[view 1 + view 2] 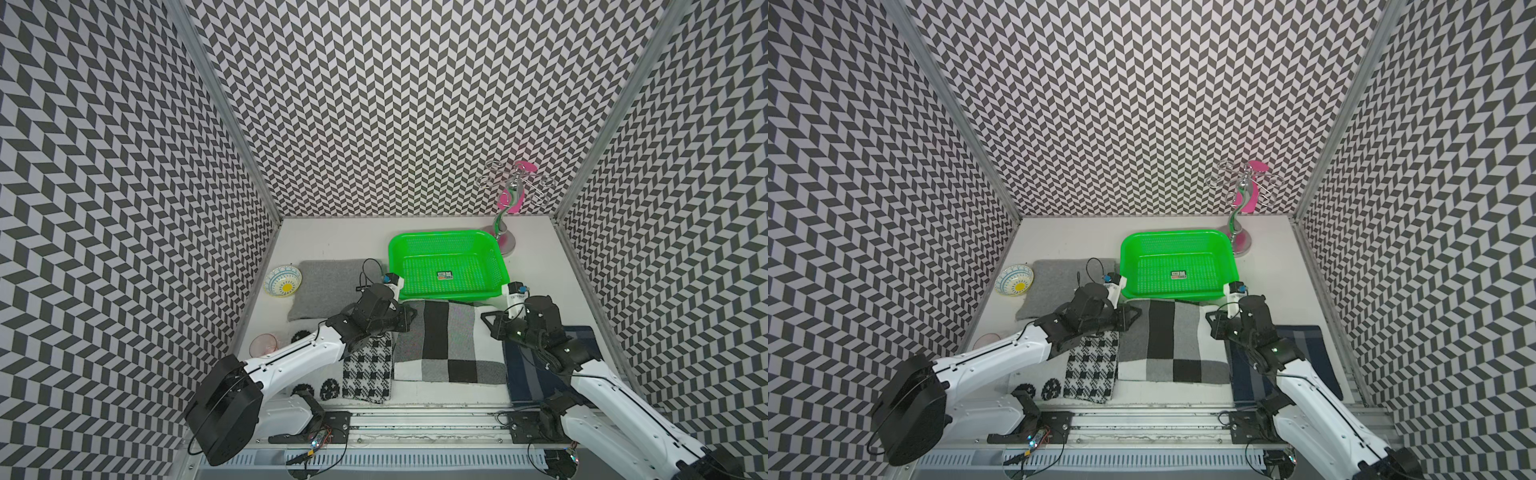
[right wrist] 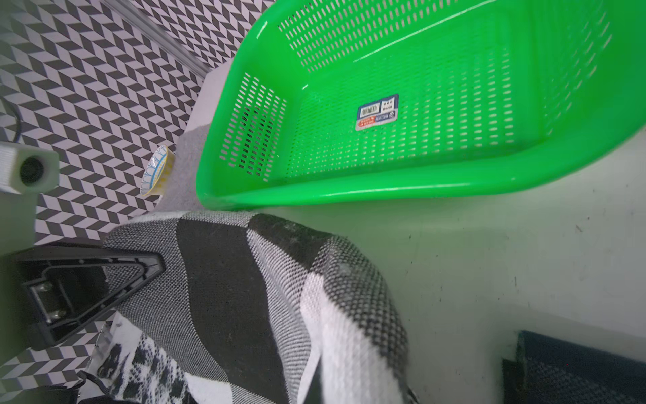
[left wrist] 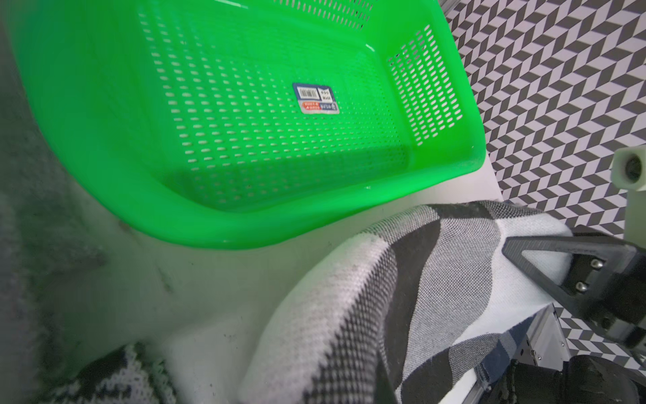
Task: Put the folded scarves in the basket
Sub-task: Pick up the scarf at the center of the board, then place the scarf in the basket.
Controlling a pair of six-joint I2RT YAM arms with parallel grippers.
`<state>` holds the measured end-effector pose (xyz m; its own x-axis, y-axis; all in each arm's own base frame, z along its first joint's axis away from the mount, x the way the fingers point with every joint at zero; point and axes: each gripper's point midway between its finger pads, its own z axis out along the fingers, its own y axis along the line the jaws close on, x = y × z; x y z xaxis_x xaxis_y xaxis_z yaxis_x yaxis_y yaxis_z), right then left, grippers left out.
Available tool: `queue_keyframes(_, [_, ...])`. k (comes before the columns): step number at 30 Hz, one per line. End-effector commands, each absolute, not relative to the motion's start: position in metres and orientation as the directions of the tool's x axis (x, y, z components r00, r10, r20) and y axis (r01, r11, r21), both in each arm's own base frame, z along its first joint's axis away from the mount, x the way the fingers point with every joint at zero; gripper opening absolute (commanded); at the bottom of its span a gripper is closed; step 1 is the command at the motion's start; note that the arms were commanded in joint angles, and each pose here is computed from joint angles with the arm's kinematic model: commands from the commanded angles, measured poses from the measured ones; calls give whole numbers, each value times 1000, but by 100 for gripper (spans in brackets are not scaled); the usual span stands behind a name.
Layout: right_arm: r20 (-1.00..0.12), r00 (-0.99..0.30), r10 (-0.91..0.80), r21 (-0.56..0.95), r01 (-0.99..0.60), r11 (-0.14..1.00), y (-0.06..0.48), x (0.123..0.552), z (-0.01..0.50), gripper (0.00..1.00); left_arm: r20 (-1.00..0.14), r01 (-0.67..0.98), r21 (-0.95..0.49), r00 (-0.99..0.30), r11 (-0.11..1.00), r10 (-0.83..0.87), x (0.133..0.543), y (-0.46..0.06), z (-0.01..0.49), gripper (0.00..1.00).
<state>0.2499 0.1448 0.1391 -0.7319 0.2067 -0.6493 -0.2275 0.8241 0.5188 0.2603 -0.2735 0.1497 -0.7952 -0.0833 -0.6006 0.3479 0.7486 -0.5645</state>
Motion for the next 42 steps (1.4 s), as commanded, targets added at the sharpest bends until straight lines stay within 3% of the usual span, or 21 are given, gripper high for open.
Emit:
queue_keyframes(1, [-740, -635, 223, 497, -293, 817, 148, 267, 185, 0, -662, 388, -544, -743, 744, -97, 271, -278, 181, 0])
queue_keyframes(16, [-877, -409, 251, 397, -324, 859, 143, 317, 282, 0, -766, 459, -507, -628, 730, -137, 313, -298, 272, 0])
queue_keyframes(29, [-929, -297, 223, 310, -291, 905, 121, 390, 321, 0, -798, 444, -523, -555, 728, -235, 381, -289, 311, 0])
queue_keyframes(35, [-921, -319, 225, 321, -291, 901, 123, 424, 311, 0, -793, 422, -529, -555, 736, -251, 419, -284, 304, 0])
queue_keyframes(42, [-892, -394, 223, 341, -260, 903, 119, 459, 264, 0, -767, 370, -526, -594, 766, -241, 459, -282, 257, 0])
